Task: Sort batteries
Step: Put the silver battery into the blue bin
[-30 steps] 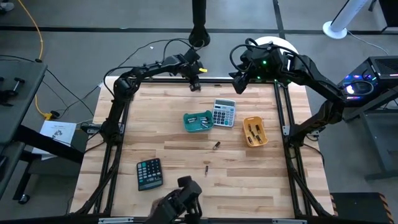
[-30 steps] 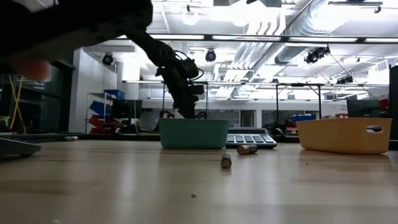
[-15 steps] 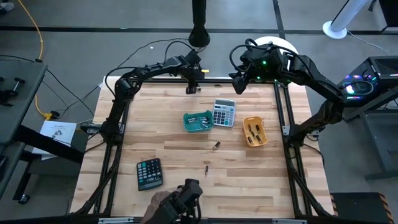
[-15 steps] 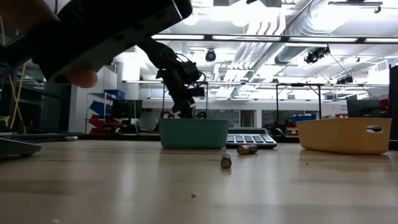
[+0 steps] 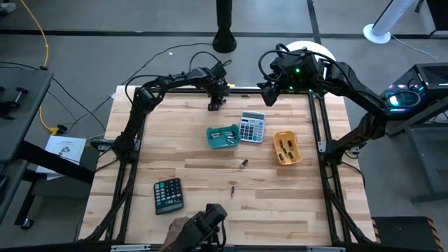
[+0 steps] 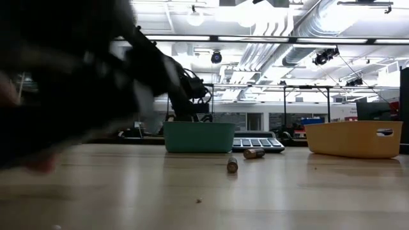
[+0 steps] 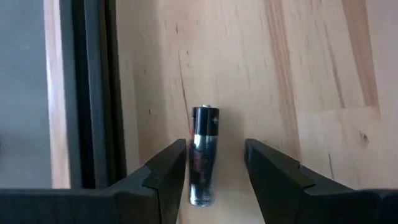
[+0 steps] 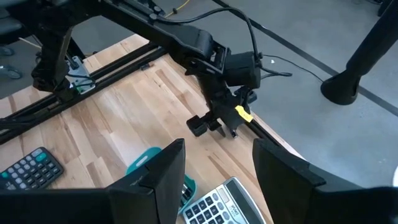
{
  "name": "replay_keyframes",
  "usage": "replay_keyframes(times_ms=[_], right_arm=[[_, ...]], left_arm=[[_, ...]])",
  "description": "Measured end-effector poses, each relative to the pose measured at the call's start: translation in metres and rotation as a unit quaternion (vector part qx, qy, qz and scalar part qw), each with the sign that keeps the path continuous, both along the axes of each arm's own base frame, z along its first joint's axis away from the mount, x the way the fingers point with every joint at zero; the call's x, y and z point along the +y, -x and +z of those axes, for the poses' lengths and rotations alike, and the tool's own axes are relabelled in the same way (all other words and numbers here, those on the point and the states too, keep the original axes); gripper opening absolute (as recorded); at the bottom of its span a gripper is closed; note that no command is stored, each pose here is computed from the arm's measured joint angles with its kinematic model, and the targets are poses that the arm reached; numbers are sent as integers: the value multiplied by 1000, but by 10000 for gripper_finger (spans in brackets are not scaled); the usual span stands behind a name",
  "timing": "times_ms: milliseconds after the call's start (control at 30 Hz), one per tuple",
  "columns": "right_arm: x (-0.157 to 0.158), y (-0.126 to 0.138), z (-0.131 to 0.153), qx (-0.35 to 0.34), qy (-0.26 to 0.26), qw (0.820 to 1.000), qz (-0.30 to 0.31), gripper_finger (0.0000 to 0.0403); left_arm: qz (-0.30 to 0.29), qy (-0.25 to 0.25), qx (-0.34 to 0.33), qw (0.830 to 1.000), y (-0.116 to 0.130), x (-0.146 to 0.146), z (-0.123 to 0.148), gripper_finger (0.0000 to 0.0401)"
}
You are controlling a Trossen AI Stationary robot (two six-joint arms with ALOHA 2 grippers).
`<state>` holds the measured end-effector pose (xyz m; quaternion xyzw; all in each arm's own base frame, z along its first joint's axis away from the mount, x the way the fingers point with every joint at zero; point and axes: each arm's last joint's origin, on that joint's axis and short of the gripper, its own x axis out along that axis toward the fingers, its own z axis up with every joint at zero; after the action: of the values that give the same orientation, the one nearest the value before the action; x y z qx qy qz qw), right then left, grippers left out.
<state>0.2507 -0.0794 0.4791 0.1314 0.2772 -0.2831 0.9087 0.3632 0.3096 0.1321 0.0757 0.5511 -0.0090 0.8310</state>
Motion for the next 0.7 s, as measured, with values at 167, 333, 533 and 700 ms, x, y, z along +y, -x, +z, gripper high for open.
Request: replay_keyframes(times_ms=[167,333,533,700], right_arm=[[0,0,0,-3,-5,1000,-3,183],[0,0,0,-2,-3,1000,-1,183],[0,0,0,5,8,1000,9,183],[0,0,0,14,22,999,20,183]], left_arm=[[18,11,6,1000,-2,0,-6,158],[72,-15,31,997,-4,-7,3,100],[144,-16,7,989,9,-5,43,25],[127,112,-55,984,22,-29,95,19]])
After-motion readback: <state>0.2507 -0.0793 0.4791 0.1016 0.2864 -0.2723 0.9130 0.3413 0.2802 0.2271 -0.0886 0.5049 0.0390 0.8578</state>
